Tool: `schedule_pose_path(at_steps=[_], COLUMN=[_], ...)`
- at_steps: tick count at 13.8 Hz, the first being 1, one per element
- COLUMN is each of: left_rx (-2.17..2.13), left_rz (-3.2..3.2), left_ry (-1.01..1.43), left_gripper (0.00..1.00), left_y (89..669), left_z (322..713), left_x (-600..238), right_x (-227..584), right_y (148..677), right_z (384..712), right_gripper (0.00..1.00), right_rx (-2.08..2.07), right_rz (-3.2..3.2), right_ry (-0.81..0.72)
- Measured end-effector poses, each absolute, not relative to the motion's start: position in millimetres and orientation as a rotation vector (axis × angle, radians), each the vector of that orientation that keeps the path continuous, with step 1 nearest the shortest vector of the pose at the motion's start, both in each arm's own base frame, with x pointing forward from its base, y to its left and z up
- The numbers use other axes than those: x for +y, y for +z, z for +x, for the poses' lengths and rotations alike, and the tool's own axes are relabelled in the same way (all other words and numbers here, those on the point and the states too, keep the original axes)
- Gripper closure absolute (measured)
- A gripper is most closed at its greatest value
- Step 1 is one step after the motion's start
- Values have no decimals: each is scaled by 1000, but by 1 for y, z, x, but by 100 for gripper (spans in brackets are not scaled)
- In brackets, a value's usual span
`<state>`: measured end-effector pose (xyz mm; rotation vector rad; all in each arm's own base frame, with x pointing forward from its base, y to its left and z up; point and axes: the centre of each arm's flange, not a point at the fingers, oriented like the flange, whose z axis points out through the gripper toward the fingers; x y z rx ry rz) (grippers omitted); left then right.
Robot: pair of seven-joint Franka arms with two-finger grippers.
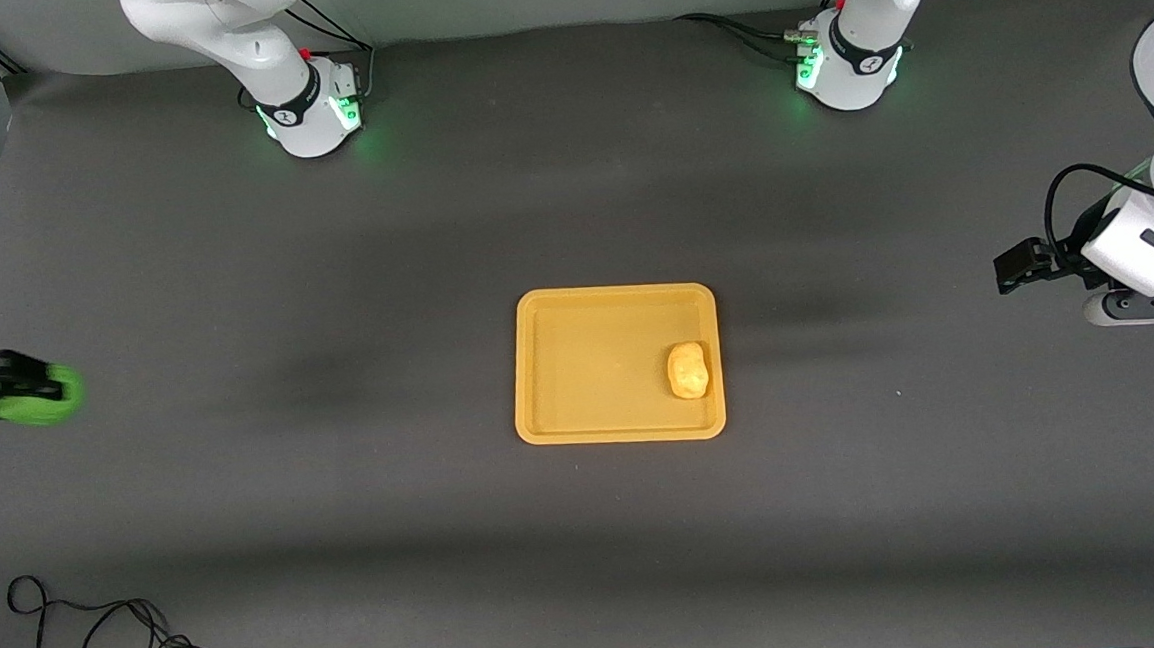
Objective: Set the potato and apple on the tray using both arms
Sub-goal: 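Carry the apple with the right gripper onto the tray beside the potato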
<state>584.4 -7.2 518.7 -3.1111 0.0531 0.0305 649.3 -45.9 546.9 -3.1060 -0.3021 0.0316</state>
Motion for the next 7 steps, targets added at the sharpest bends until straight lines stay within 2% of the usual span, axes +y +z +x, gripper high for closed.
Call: schedule_pose_path(at_steps=[3,7], left_rx=[55,56], left_rz=[-3112,-3111], left_ry=[17,16], left_gripper=[0,0], left_y=[519,518], left_z=[586,586], left_x=[-8,-8], right_x=[101,301], right_y=[551,528], right_z=[648,606], right_gripper=[32,32], right_rx=[-198,42], right_rz=[-3131,-3175], right_ry=[17,18])
